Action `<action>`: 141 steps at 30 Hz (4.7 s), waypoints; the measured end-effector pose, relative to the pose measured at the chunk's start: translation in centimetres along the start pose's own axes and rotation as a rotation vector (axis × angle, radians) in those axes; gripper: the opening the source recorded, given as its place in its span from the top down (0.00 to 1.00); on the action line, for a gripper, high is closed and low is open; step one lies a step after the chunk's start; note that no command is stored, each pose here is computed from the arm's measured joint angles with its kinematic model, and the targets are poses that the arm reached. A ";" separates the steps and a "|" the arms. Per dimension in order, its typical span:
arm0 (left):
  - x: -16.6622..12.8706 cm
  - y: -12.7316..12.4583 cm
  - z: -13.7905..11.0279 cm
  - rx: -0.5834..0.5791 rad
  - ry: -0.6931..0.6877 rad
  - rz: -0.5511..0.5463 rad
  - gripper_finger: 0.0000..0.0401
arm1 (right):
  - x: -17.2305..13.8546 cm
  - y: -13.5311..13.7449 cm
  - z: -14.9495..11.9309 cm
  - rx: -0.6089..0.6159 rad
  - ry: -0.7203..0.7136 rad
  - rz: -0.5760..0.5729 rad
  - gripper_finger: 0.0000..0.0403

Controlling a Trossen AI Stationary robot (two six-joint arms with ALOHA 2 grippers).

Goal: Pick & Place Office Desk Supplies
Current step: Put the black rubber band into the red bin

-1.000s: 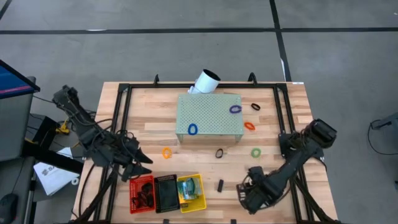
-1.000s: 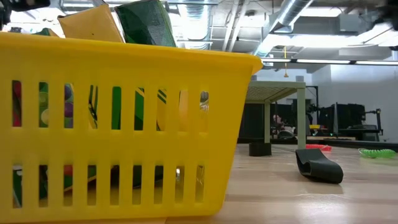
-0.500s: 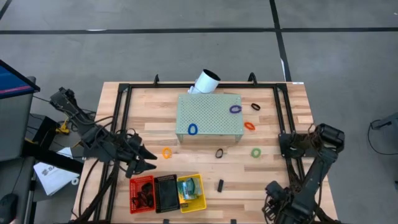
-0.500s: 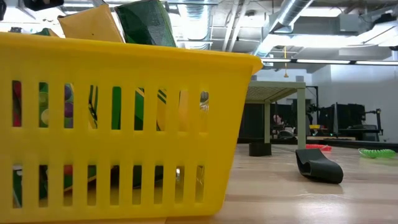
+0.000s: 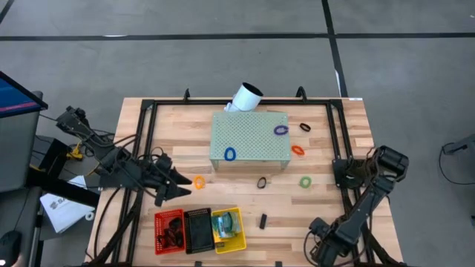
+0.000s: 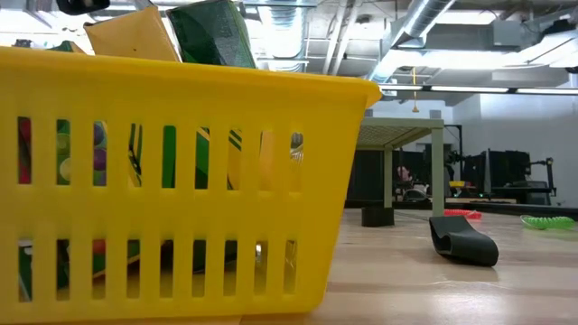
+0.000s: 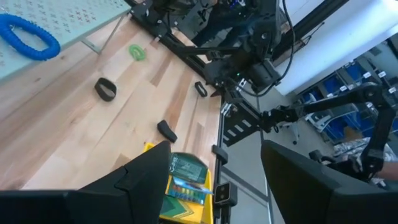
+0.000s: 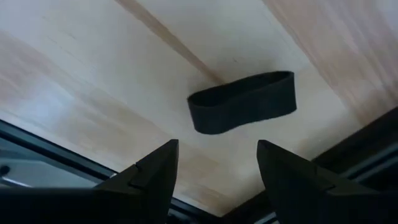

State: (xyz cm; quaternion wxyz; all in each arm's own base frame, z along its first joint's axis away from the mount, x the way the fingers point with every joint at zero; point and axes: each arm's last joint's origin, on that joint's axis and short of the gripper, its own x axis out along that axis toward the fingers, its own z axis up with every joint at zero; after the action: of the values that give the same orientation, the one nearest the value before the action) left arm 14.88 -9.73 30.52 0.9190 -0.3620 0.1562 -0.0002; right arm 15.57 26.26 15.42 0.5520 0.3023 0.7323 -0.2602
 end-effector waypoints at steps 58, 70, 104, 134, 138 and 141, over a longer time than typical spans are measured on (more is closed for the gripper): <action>6.2 -0.4 -0.8 -0.186 0.061 -0.066 0.35 | -18.5 7.0 10.0 -0.242 -0.762 0.417 1.00; 10.9 0.1 1.0 -0.345 -0.092 -0.214 0.37 | -25.2 7.3 13.3 -0.302 -0.982 0.571 1.00; 11.7 -0.1 1.2 -0.333 -0.021 -0.354 0.70 | -26.4 6.9 15.7 -0.290 -1.068 0.585 1.00; 3.8 -0.4 -5.1 -0.251 0.636 -0.051 0.99 | -28.6 4.0 12.6 -0.177 -1.181 0.556 0.76; 1.6 0.0 -7.2 -0.268 0.783 0.104 0.99 | -28.4 3.9 12.1 -0.155 -1.180 0.545 0.75; 0.7 0.7 -8.8 -0.261 0.861 0.253 0.99 | -28.3 4.0 11.8 -0.143 -1.181 0.552 0.75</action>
State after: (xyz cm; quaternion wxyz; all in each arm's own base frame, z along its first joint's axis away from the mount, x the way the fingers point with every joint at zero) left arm 12.99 -15.16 23.81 0.7101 -0.4199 0.5649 -0.0184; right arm 32.05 16.16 39.53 0.9264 0.2481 0.2170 -0.1821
